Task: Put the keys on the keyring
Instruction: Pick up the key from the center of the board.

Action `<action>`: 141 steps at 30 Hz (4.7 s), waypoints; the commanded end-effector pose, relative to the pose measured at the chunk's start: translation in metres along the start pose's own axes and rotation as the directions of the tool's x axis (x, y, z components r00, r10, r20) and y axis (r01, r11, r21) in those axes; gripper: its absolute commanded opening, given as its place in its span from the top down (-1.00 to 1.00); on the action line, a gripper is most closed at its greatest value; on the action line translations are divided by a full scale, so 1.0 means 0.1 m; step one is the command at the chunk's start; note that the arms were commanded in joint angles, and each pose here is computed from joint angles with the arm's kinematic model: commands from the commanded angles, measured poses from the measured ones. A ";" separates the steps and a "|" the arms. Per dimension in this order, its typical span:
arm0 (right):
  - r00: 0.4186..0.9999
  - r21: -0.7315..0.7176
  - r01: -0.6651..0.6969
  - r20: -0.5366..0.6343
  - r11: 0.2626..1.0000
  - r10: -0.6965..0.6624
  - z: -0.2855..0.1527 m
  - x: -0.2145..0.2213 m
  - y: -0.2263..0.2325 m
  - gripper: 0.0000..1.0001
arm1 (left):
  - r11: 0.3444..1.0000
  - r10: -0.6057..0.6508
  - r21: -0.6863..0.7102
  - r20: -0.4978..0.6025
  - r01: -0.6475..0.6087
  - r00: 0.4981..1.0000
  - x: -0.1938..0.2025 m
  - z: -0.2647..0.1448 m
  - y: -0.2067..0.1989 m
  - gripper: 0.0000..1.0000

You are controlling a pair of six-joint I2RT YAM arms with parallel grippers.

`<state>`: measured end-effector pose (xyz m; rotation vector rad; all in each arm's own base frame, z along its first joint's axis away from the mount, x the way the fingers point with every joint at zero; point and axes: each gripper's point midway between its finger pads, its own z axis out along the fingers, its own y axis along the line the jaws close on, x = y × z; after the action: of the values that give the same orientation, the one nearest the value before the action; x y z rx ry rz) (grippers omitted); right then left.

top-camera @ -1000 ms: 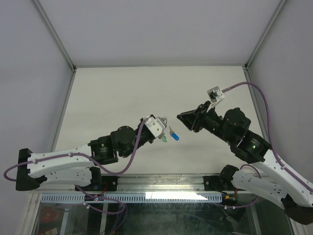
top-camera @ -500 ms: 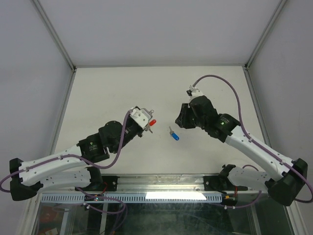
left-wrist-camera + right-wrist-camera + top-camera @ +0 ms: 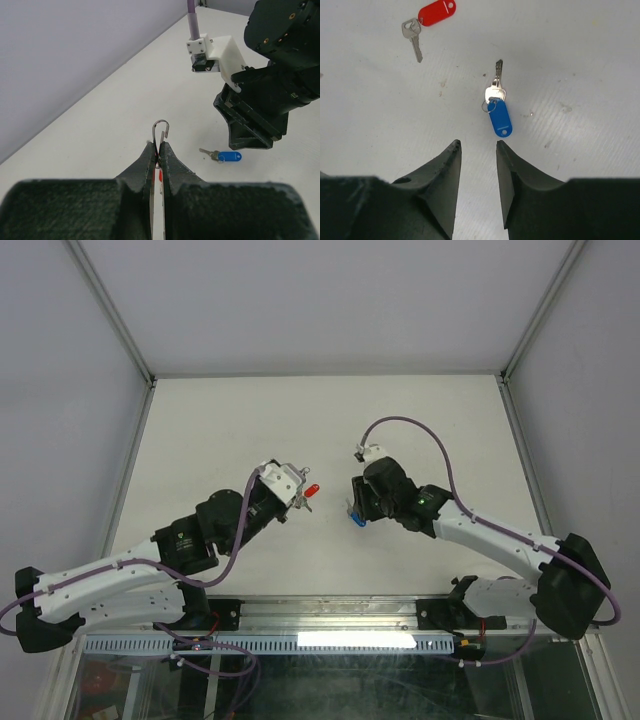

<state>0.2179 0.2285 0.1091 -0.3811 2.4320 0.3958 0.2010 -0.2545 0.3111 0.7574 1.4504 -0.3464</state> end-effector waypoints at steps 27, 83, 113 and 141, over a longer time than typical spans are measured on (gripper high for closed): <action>0.764 -0.254 -0.596 0.113 0.762 0.635 1.15 -0.69 1.04 0.40 | 0.992 -0.061 -0.107 -0.001 0.061 0.998 -0.03 -0.07 0.31 1.00; 0.830 -0.046 -0.551 0.074 0.833 0.553 1.67 -0.28 0.83 1.00 | 0.992 -0.059 -0.107 0.010 0.060 0.998 -0.06 -0.10 0.33 1.00; 0.697 -0.219 0.377 0.707 0.900 -0.120 -0.17 -0.98 0.77 1.00 | 0.994 -0.067 -0.091 0.016 0.068 0.998 -0.08 -0.11 0.30 1.00; 0.084 0.128 0.797 0.944 0.590 -0.319 -1.68 -1.41 1.13 1.00 | 0.974 -0.226 0.064 0.116 0.219 0.967 -0.57 0.03 0.03 1.00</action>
<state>0.1987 0.2891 0.3029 -0.9521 1.0816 0.6386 0.2004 -0.2573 0.3211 0.6943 1.5050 -0.4697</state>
